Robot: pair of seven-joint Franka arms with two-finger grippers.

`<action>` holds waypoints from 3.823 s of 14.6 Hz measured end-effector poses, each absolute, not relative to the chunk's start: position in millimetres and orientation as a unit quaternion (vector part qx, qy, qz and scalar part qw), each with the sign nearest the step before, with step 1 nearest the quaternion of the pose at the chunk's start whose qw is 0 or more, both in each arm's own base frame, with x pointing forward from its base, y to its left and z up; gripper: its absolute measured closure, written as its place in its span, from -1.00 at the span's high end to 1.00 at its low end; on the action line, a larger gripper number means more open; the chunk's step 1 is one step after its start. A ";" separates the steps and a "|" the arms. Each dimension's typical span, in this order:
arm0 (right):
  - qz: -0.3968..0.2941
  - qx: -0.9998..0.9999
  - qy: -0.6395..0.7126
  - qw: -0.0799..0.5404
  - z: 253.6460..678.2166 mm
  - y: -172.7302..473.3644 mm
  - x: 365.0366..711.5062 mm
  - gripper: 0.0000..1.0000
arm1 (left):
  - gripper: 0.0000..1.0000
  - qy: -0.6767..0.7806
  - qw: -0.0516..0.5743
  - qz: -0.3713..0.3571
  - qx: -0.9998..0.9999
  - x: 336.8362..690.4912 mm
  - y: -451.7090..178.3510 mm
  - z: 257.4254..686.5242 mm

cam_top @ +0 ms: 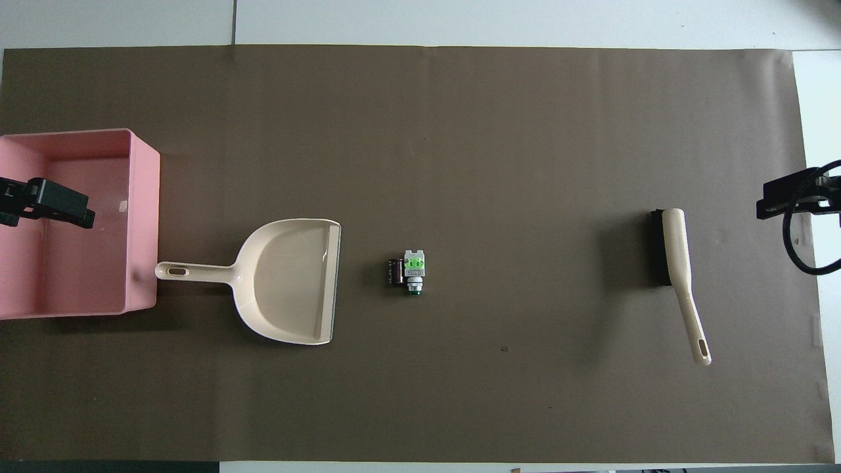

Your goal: Clean e-waste and dump in bin

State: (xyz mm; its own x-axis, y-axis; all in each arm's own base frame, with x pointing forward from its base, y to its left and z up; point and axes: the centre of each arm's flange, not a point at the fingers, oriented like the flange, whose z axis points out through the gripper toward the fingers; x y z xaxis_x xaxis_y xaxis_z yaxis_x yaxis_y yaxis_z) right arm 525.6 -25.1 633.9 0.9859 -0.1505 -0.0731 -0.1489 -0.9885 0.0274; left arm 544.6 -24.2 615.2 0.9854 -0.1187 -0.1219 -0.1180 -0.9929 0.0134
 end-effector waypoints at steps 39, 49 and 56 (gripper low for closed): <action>-0.060 0.998 -0.007 -0.009 333.3 -63.0 431.6 0.04 | 0.85 -0.714 -0.068 -0.109 0.688 492.6 -116.6 374.4; -0.070 0.997 0.005 -0.011 358.1 -47.8 445.2 -0.50 | 0.76 -0.709 -0.093 -0.096 0.693 466.3 -118.8 358.8; -0.072 0.996 -0.050 0.011 403.0 92.8 452.6 -0.50 | 0.23 -0.709 -0.090 -0.102 0.692 465.0 -118.7 349.4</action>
